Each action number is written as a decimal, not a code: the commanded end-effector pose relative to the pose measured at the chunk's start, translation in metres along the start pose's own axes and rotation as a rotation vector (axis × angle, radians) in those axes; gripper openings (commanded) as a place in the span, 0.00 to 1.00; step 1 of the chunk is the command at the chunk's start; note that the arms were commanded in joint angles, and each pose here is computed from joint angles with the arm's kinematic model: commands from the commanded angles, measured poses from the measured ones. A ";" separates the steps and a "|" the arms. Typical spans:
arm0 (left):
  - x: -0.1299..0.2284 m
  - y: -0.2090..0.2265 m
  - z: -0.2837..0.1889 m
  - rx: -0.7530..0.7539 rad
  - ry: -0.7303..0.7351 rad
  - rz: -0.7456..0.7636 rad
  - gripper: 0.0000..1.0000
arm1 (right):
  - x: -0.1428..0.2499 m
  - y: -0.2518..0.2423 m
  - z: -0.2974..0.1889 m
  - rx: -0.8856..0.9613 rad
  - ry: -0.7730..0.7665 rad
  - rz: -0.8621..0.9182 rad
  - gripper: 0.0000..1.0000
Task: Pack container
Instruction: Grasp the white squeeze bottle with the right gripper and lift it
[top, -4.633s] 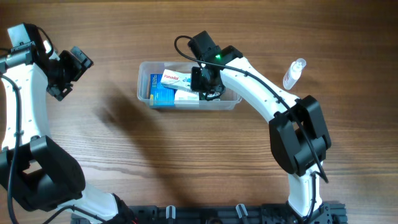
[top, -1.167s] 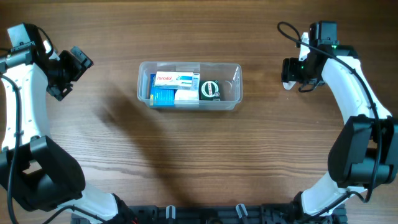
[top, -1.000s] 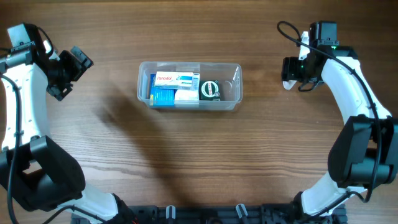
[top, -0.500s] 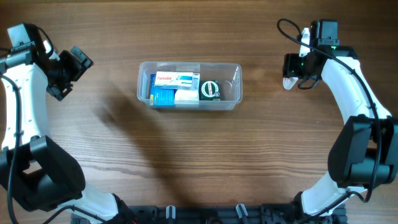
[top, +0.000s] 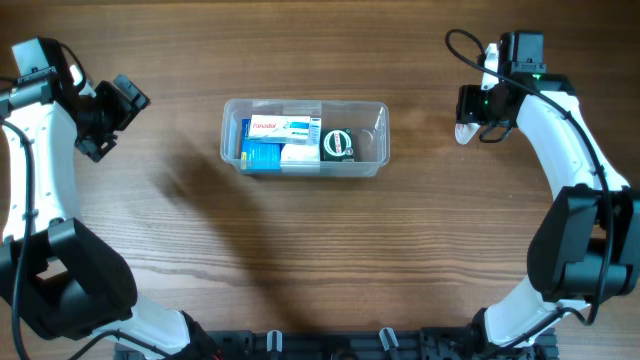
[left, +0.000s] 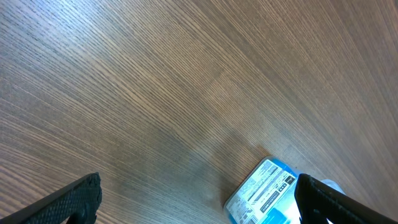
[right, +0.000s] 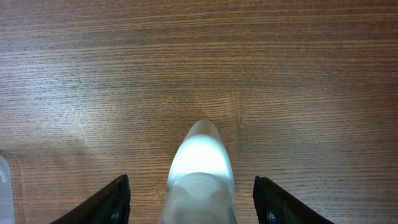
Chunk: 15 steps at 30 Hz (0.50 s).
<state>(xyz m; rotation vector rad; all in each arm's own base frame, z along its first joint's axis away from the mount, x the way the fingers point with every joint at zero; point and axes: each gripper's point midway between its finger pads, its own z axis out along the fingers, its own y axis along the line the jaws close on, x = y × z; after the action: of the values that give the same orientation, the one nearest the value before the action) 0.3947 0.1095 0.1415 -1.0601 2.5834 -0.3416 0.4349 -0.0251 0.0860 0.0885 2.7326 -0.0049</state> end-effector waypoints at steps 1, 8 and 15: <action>-0.007 -0.003 -0.010 0.008 -0.034 -0.009 1.00 | 0.007 0.003 0.012 -0.016 0.029 0.005 0.63; -0.007 -0.003 -0.010 0.008 -0.034 -0.009 1.00 | 0.012 0.003 0.022 -0.015 0.056 0.020 0.45; -0.007 -0.003 -0.010 0.008 -0.034 -0.009 1.00 | 0.013 -0.002 0.022 0.015 0.059 0.020 0.33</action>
<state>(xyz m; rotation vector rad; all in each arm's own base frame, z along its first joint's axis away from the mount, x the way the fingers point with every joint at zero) 0.3947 0.1095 0.1415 -1.0601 2.5834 -0.3416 0.4334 -0.0268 0.0659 0.1194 2.7782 -0.0126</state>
